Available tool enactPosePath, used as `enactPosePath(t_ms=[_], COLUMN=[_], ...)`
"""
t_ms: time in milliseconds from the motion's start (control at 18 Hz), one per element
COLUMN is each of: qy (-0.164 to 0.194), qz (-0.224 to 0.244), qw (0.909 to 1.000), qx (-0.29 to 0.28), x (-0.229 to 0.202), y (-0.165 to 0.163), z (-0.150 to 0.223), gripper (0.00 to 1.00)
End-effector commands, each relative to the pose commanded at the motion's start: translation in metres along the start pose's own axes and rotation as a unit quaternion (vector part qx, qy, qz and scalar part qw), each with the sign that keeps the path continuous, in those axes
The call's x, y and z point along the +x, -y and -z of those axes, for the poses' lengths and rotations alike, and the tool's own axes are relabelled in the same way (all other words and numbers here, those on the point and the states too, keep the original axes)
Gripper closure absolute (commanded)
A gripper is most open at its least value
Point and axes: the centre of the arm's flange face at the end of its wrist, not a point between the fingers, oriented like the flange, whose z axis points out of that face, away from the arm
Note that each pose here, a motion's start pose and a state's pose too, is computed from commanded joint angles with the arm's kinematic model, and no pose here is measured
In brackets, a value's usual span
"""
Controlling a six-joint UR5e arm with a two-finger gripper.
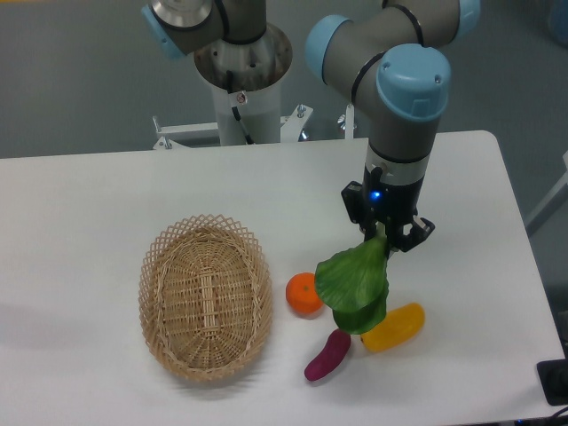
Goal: Pick up the green vegetable from the basket
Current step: 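Hold the bok choy above the table beside the yellow mango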
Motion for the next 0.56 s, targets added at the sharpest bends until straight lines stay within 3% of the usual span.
enactPosePath(t_ms=[556], qy=[0.000], qz=[0.002], qw=[1.0000], qx=[0.000], x=[-0.0020], y=[-0.0024], z=[-0.0001], gripper=[0.60])
